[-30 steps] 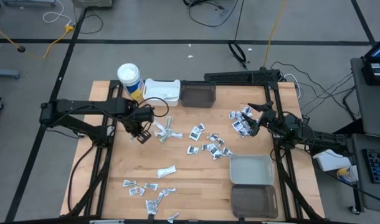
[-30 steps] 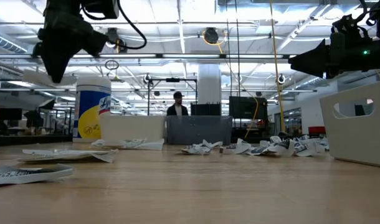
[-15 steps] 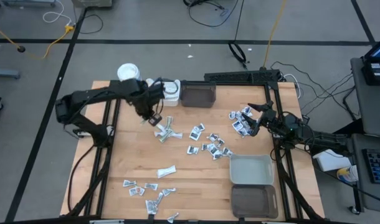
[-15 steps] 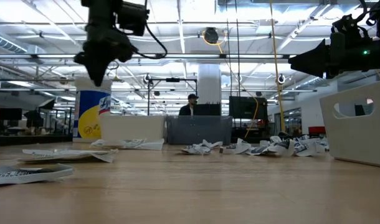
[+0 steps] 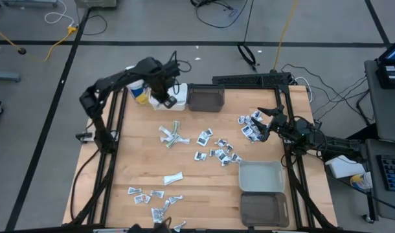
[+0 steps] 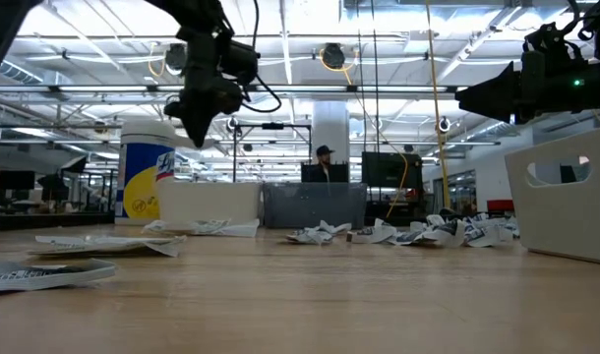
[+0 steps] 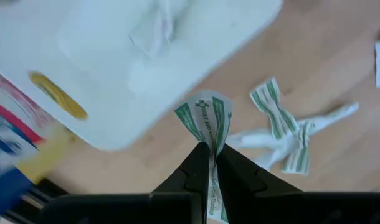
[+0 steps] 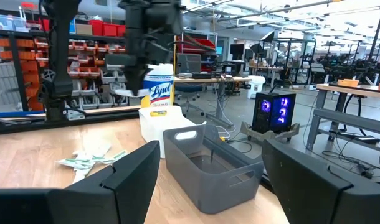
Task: Pick & Place First Aid Supplies
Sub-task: Put the green bandage into the white bin
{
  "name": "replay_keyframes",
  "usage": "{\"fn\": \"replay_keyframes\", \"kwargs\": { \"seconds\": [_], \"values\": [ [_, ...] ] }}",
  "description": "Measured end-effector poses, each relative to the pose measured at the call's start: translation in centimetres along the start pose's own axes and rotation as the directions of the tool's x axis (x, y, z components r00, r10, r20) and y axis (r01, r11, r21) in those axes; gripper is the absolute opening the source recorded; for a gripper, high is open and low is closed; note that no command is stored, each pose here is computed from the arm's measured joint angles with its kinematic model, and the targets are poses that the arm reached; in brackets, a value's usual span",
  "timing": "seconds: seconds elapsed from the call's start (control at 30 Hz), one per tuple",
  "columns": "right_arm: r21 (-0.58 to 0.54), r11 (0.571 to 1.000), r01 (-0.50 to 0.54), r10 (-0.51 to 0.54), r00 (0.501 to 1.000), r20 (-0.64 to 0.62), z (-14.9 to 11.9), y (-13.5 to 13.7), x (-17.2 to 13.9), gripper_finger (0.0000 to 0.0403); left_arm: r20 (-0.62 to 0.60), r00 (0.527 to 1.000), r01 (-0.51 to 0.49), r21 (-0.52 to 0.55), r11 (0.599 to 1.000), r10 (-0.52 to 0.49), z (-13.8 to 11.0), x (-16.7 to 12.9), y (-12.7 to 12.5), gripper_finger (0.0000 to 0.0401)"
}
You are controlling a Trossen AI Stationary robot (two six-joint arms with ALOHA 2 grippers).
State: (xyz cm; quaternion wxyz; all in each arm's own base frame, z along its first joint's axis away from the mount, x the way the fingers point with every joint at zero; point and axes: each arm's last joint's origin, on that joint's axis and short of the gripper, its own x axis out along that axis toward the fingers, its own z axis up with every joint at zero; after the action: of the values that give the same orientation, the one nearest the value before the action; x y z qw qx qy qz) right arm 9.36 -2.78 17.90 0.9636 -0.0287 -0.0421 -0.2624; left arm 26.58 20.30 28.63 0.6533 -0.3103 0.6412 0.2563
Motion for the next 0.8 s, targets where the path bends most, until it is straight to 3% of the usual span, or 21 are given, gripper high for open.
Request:
{"fn": "replay_keyframes", "kwargs": {
  "seconds": [0.47, 0.8],
  "values": [
    [0.0, 1.0, 0.0, 0.0, 1.0, 0.0, 0.0, 0.0, 0.0, 0.0279, 0.032, 0.999, 0.002, -0.005, 1.0, -0.002, 4.4, -1.6, 3.6, 0.003],
    [0.0, 1.0, 0.0, 0.0, 1.0, 0.0, 0.0, 0.0, 0.0, 0.0279, 0.041, 0.999, -0.025, 0.015, 1.0, 0.025, 6.7, 2.5, 4.2, 0.003]
  ]
}}
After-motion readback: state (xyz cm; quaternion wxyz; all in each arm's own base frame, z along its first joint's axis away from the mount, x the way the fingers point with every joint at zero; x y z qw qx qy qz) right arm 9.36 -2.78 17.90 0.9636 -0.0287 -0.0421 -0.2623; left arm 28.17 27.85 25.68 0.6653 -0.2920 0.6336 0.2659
